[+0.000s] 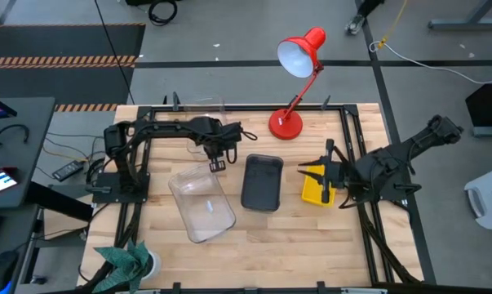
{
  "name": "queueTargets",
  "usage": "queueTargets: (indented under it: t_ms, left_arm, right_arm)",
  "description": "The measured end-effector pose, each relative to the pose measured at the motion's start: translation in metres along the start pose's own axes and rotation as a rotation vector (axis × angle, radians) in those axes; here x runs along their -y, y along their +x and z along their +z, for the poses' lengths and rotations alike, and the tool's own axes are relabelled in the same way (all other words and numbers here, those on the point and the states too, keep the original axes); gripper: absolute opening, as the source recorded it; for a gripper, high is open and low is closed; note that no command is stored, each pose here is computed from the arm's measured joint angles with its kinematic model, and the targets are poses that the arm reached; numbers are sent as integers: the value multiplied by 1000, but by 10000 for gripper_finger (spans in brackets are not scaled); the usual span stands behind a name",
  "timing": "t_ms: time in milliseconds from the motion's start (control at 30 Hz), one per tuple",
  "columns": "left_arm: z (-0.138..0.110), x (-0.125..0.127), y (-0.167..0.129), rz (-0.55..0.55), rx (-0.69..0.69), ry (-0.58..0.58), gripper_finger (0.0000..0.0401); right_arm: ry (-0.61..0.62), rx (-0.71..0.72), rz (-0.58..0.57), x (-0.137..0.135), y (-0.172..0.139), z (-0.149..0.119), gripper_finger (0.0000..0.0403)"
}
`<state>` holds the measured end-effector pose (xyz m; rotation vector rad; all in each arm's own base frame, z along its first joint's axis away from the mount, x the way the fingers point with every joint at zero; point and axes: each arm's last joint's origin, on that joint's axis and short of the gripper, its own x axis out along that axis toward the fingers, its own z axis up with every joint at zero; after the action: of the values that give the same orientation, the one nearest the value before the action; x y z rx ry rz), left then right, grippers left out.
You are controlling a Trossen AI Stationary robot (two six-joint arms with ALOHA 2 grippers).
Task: Stack baskets by color
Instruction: Stack the top transparent bin on the bottom transparent bins
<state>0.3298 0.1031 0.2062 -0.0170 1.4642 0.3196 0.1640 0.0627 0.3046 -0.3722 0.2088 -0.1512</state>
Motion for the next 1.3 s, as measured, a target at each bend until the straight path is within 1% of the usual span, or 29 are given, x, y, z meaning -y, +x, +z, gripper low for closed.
queueTargets:
  t_ms: [67, 167, 267, 333, 467, 567, 733, 933, 1000, 1100, 1200, 1300]
  left_arm:
    - [0, 2, -1, 24, 1, -3, 6]
    - [-1, 5, -2, 26, -7, -6, 4]
    - [0, 8, -5, 52, -7, -14, 3]
    - [3, 10, -14, 78, -1, -24, 3]
    - [14, 12, -38, 108, 57, -47, 2]
    - [22, 15, -57, 103, 115, -68, 2]
    - [30, 20, -91, 92, 182, -110, 2]
    - [27, 34, -142, 90, 224, -174, 2]
    - [24, 40, -157, 87, 238, -194, 3]
    - [20, 50, -178, 47, 277, -244, 3]
    - [13, 61, -195, -3, 281, -283, 3]
    - [4, 76, -208, -47, 270, -317, 3]
  right_arm:
    - [-18, -14, -42, 3, 1, -1, 77]
    - [-43, -34, -100, 6, 2, -2, 77]
    - [-61, -43, -118, 9, 4, -3, 77]
    - [-73, -48, -126, 10, 4, -3, 77]
    - [-77, -53, -130, 14, 7, -4, 77]
    - [-10, -41, -115, 15, 10, -8, 77]
    - [74, -93, -111, 8, 15, -30, 77]
    - [138, -134, -80, -7, 15, -55, 77]
    - [169, -126, -73, -12, 16, -63, 77]
    - [198, -98, -59, -20, 16, -77, 77]
    - [216, -66, -47, -26, 15, -86, 77]
    - [231, -66, -38, -29, 14, -94, 77]
